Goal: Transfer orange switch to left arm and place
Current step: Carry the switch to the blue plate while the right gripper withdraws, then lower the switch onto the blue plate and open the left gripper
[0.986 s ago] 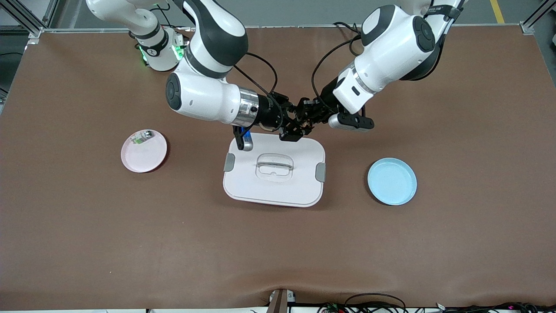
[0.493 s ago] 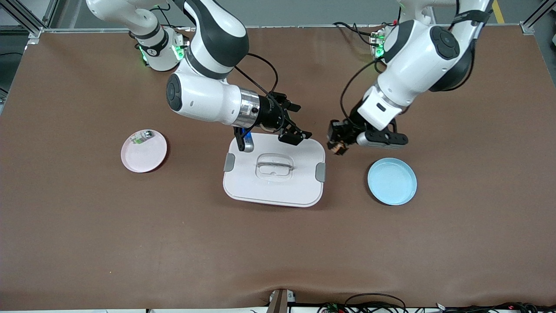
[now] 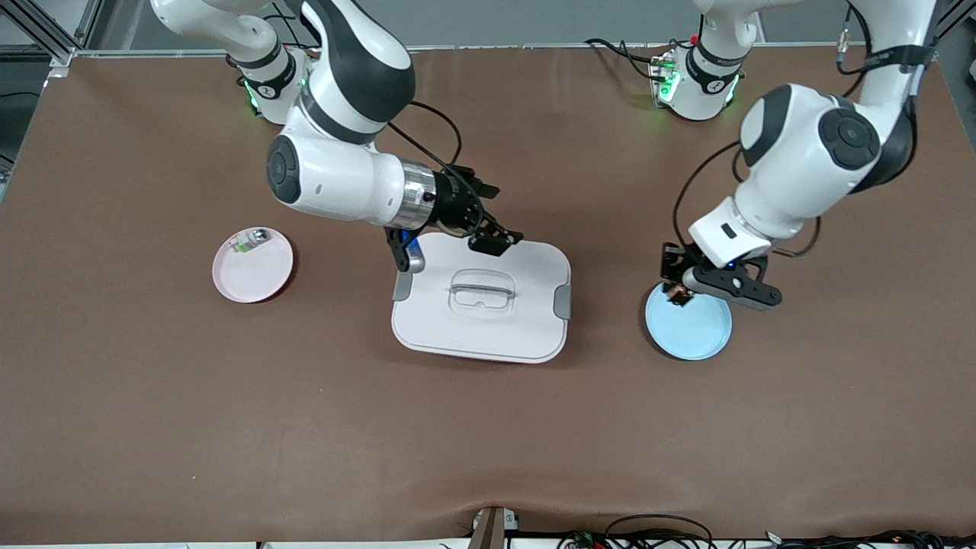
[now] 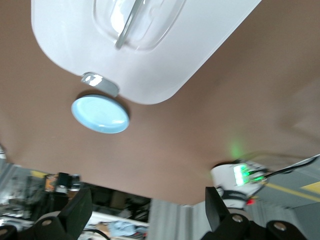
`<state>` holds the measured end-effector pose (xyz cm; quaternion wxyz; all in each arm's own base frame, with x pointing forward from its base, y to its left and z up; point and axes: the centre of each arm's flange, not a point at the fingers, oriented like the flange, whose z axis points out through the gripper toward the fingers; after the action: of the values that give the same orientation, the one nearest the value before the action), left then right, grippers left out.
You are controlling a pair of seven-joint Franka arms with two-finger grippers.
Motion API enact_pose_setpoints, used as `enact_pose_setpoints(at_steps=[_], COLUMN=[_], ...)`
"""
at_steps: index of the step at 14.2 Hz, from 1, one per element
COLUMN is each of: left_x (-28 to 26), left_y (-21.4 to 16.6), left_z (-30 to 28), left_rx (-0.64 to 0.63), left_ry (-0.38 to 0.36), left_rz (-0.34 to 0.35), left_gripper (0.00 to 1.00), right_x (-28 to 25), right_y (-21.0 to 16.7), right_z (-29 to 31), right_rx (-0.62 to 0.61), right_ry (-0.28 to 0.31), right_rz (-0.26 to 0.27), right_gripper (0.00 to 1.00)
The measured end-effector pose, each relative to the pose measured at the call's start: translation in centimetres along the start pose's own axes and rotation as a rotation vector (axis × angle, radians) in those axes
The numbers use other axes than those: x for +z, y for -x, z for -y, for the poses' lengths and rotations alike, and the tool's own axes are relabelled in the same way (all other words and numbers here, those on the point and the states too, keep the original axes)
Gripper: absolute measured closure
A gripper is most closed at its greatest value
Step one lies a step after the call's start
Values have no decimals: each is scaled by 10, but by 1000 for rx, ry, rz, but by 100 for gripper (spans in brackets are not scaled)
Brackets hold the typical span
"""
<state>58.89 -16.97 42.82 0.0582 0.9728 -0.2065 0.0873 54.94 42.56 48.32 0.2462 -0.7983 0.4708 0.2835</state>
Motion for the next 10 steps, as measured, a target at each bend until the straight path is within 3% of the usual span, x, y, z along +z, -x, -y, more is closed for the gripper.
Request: enact_pose_setpoints(at_steps=[4,8,10], left_x=[48,94,117], left_y=[10,19,23], left_z=[39,51,58], left_rx=[308,532,619], left_ry=[-68,-106,-99], left_rz=[106,203,231], left_gripper=[66,66,66], right_x=[-50,-88,-108], right_y=[-21,-50,-70], right_z=[-16,-39,-59], right_rx=[-127,-279,-379], right_ry=[102,132,174], right_rz=[-81,-118,-169], right_gripper=[0,0,0])
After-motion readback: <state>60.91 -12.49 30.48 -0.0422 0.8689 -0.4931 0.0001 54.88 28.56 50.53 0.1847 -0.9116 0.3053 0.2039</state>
